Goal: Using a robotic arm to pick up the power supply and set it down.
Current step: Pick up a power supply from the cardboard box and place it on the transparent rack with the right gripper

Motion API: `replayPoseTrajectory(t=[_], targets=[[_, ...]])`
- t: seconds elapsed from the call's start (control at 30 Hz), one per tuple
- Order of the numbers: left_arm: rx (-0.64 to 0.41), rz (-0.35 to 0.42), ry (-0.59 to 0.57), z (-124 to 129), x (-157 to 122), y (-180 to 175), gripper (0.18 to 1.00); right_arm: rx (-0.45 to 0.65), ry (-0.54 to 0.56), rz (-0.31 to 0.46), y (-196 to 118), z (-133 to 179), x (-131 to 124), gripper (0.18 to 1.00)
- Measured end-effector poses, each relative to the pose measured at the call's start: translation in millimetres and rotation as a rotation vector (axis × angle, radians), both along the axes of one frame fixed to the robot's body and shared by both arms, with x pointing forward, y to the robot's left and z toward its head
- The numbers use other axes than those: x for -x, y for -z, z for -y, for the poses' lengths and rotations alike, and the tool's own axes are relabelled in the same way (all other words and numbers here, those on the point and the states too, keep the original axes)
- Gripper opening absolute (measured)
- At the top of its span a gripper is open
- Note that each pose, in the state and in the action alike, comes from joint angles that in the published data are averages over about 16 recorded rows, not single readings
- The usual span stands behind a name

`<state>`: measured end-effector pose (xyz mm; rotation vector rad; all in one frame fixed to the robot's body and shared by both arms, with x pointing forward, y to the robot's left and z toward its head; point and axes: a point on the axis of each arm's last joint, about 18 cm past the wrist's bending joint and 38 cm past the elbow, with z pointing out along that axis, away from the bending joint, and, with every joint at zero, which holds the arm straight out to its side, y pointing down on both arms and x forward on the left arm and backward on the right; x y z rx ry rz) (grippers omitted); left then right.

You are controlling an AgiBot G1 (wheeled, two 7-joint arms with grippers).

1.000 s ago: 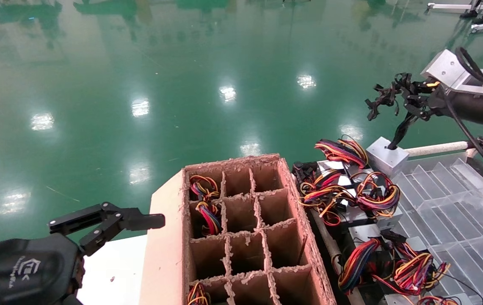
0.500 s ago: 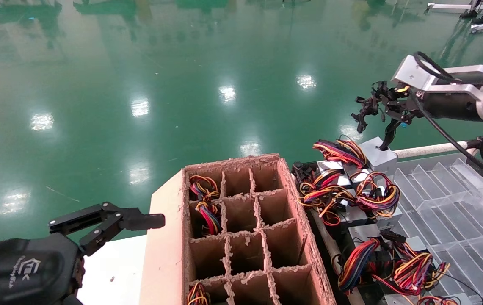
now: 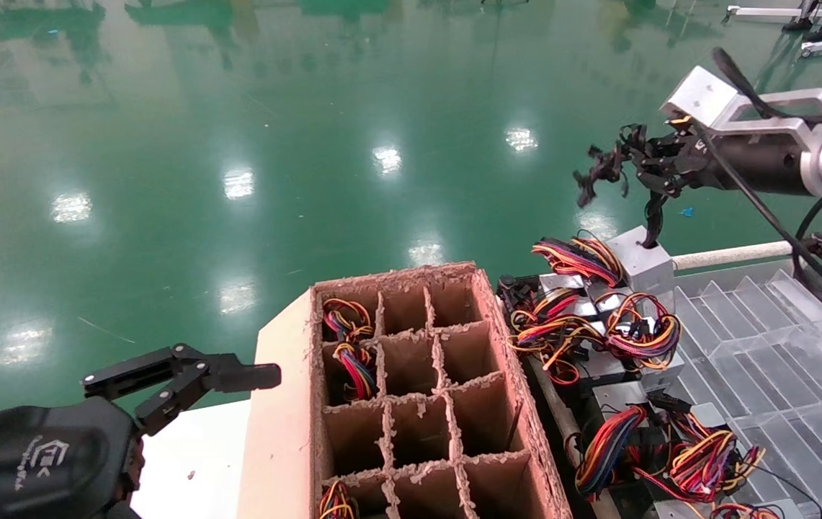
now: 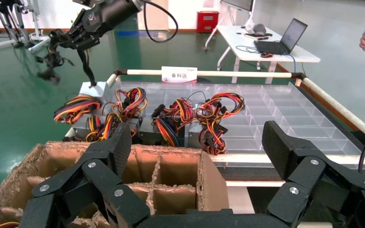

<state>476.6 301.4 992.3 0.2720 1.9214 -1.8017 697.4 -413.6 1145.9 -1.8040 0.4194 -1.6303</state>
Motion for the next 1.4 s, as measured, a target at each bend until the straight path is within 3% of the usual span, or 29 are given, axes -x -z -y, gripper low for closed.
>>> replayPoseTrajectory(t=[0.5, 0.8, 1.03, 1.4], targets=[[0.000, 0.000, 0.000, 0.0, 0.0, 0.0, 1.001, -0.385, -0.080, 0.081, 41.9, 39.6, 8.3, 0.192], [0.000, 0.000, 0.000, 0.0, 0.0, 0.0, 1.001, -0.615, -0.068, 0.140, 80.7, 67.9, 9.1, 0.192], [0.000, 0.000, 0.000, 0.0, 0.0, 0.0, 1.001, -0.678, -0.041, 0.152, 102.1, 80.9, 9.3, 0.192], [0.000, 0.000, 0.000, 0.0, 0.0, 0.0, 1.001, -0.661, -0.014, 0.133, 115.9, 84.5, 6.9, 0.192]])
